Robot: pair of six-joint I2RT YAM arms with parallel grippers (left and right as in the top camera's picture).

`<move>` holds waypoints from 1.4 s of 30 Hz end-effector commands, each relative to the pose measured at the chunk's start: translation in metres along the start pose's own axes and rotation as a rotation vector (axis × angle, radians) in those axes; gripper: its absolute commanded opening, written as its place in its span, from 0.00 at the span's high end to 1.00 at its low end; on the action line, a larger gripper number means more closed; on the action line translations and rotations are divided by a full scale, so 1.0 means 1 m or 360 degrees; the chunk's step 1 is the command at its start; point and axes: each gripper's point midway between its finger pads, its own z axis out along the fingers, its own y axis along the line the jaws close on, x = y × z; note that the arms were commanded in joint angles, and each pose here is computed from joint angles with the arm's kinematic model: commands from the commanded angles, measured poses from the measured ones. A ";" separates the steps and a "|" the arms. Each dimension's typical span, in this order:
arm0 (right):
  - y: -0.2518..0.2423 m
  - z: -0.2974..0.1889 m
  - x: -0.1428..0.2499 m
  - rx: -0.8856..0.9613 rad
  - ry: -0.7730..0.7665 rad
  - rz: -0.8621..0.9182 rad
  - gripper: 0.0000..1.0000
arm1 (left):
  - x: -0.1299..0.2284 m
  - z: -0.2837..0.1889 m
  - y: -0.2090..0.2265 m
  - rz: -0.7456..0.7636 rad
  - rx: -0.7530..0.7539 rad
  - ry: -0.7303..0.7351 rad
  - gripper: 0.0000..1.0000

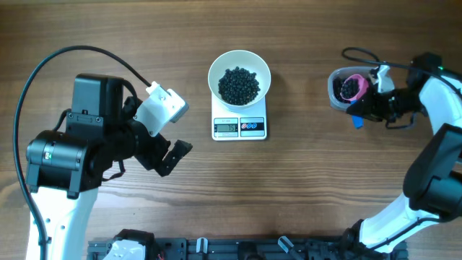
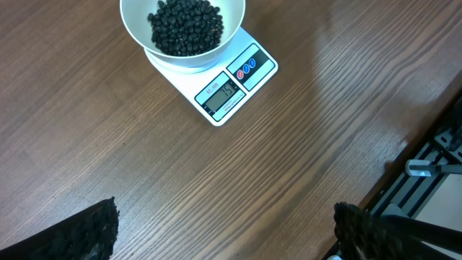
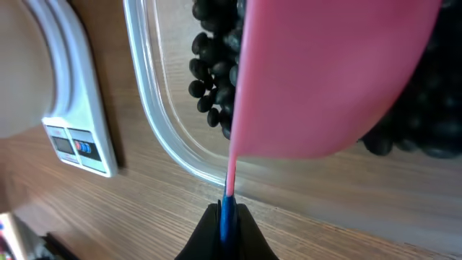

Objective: Scoop item into bowl and weigh 150g on scale

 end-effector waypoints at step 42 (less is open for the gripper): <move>0.069 -0.048 -0.011 -0.0876 -0.0311 -0.0026 0.96 | -0.004 -0.005 0.000 0.0020 -0.0005 -0.0035 0.00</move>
